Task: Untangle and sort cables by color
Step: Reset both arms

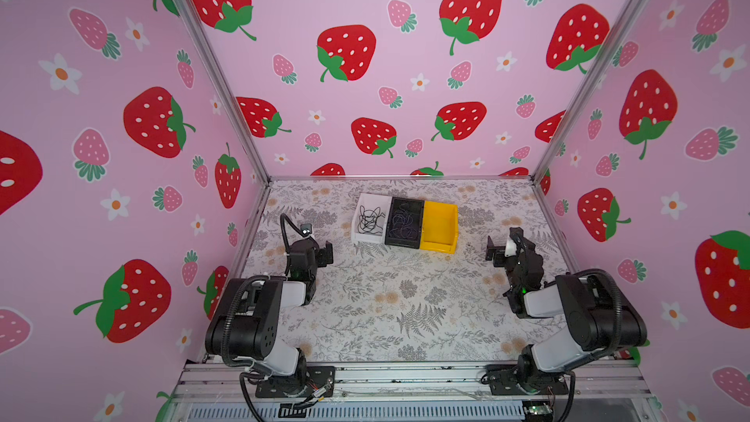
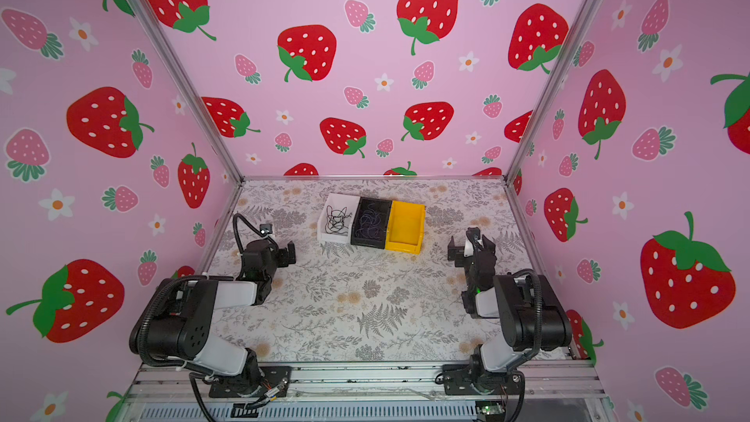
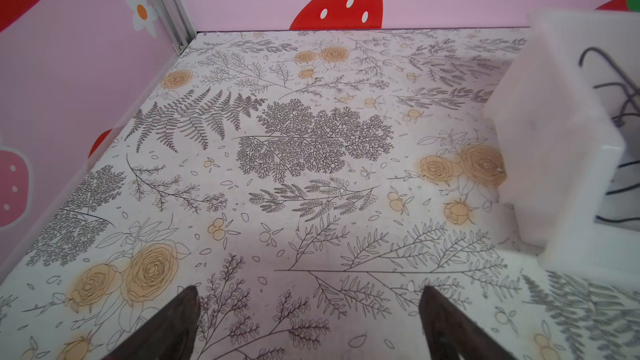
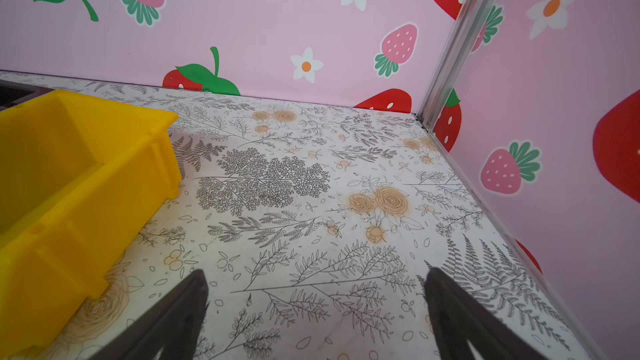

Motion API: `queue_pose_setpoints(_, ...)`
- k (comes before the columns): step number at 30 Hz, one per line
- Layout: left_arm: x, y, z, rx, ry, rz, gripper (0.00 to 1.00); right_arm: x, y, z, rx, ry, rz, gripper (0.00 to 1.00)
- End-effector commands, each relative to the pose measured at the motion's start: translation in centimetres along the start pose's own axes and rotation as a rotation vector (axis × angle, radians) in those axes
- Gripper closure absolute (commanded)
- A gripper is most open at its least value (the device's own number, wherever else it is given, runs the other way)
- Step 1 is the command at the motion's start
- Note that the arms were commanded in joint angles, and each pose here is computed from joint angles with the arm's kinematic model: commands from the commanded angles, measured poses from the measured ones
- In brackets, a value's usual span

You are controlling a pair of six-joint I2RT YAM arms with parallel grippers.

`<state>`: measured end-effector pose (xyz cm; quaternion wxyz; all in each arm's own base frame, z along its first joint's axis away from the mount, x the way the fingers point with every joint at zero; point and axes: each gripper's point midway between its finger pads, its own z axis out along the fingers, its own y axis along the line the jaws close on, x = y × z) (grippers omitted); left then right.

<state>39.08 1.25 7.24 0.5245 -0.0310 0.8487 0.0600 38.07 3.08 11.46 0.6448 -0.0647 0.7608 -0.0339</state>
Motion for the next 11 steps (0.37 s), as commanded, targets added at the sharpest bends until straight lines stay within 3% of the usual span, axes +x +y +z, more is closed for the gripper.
queue_pose_setpoints(1, -1.64, -0.18, 0.35, 0.031, -0.043, -0.030, 0.00, -0.57, -0.38, 0.30, 0.018, -0.014, -0.004, 0.01)
queue_pose_setpoints(11, -1.65, -0.20, 0.35, 0.034, -0.041, -0.032, 0.00, -0.44, -0.36, 0.48, 0.018, -0.006, -0.008, 0.01)
